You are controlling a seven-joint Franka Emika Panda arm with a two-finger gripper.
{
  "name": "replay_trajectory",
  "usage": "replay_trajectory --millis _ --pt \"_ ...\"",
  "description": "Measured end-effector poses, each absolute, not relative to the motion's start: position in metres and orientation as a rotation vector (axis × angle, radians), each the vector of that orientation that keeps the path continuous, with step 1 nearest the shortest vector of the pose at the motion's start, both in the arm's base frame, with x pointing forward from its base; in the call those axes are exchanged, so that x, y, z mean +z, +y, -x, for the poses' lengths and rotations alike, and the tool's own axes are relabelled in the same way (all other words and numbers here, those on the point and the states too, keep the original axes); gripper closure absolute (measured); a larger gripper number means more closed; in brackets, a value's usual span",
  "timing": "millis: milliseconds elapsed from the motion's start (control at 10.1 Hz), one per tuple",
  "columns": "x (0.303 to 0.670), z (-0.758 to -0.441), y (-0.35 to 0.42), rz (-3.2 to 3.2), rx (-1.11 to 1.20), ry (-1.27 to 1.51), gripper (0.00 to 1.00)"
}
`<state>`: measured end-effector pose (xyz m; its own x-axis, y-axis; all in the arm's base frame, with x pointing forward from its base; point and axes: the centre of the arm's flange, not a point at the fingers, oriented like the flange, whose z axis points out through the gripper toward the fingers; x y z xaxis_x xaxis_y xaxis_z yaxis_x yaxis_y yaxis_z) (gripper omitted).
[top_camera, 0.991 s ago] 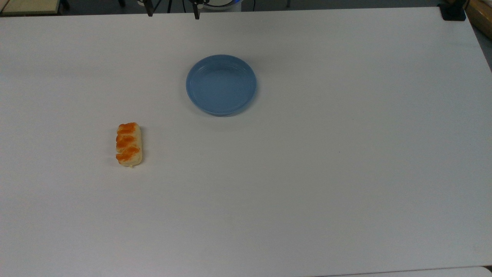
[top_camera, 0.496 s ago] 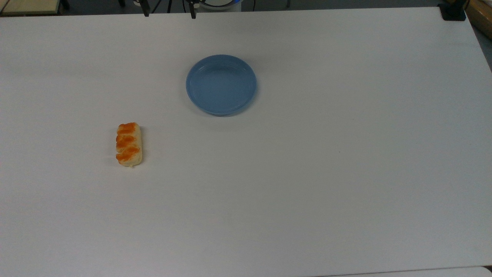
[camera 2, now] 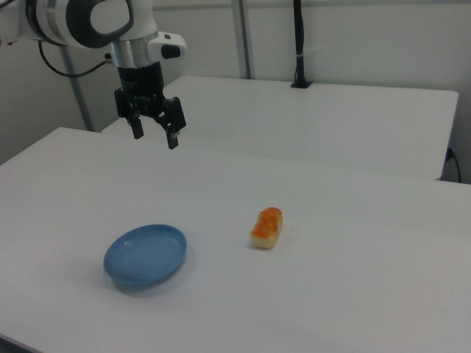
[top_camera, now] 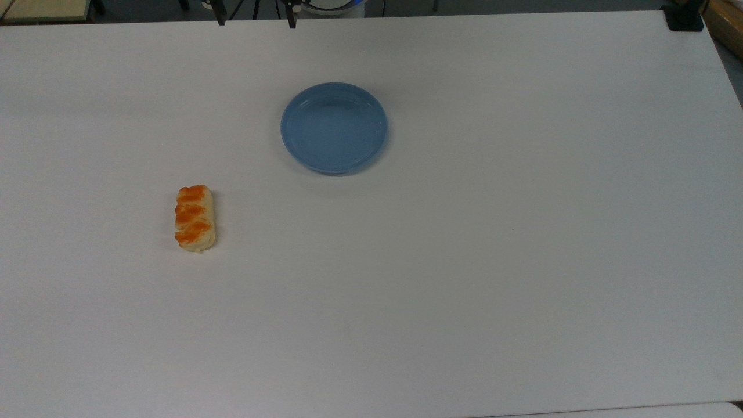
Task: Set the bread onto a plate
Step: 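Move the gripper down over the orange-glazed bread roll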
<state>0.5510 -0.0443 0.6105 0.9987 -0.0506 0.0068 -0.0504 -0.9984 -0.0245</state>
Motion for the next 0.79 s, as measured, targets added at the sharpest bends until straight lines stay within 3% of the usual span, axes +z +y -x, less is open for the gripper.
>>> replay_trajectory --millis 496,793 --pt "0.605 -0.551 -0.04 3.116 0.006 0.065 0.0" --pt "0.581 -0.558 -0.035 3.117 0.058 0.053 0.0"
